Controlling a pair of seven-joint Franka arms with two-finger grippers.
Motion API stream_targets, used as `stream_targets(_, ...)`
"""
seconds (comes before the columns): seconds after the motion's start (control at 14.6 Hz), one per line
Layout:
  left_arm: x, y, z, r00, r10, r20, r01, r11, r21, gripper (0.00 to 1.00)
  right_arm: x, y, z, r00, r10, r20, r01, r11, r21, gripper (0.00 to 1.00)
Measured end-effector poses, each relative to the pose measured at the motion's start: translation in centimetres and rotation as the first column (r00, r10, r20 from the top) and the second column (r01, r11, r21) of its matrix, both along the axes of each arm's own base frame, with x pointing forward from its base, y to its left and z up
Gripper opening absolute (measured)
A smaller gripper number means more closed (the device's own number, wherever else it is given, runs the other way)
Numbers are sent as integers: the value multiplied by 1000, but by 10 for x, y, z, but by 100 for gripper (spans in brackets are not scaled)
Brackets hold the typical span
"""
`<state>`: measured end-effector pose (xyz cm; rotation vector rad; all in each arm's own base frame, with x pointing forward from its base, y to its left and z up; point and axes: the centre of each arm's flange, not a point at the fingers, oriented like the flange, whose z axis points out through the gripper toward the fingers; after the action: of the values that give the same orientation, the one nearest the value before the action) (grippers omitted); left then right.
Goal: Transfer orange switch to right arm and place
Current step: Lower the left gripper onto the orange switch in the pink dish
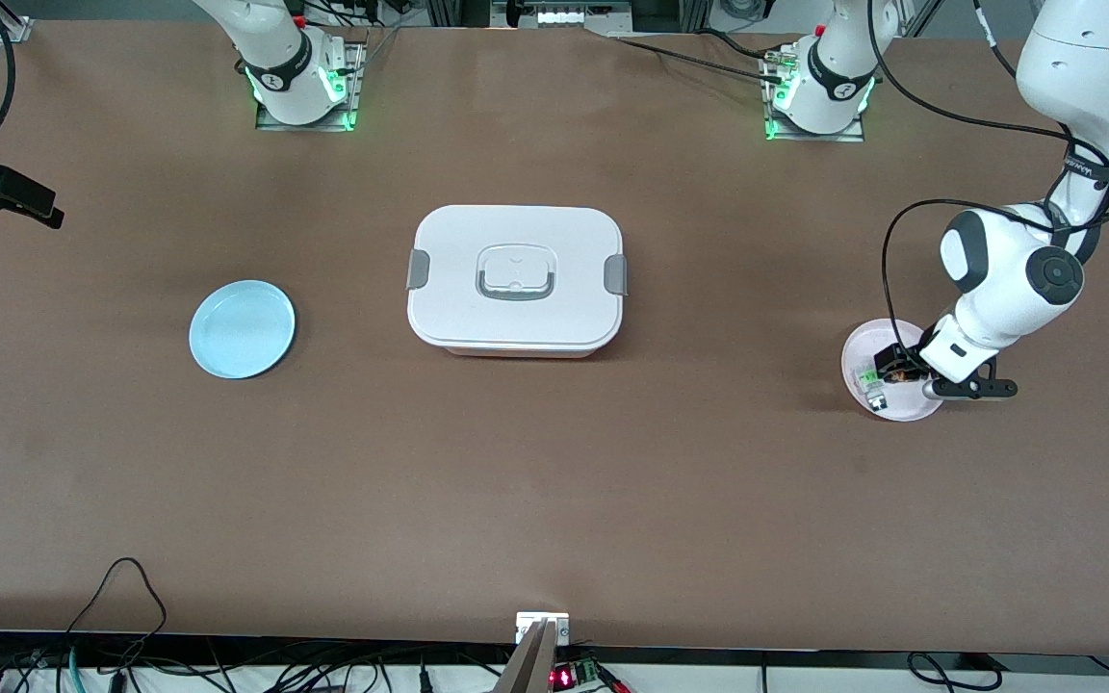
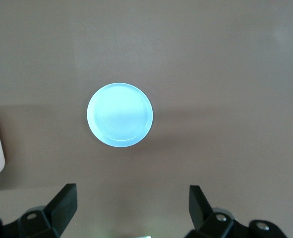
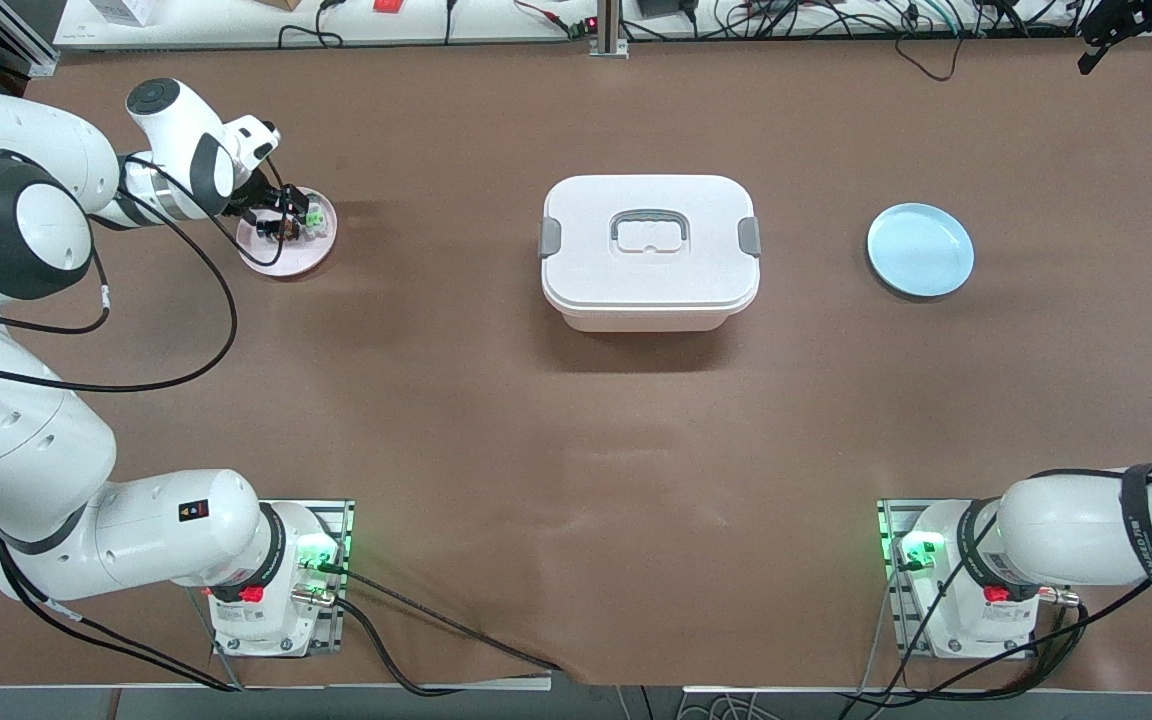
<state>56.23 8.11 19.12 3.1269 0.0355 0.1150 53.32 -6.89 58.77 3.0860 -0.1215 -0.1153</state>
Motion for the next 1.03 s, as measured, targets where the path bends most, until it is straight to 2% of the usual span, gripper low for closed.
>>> stream_targets(1.03, -6, 9, -4, 1000, 8, -11, -8, 1000, -1, 100, 1, 0, -1, 1000, 0, -2, 0, 1000, 0, 100)
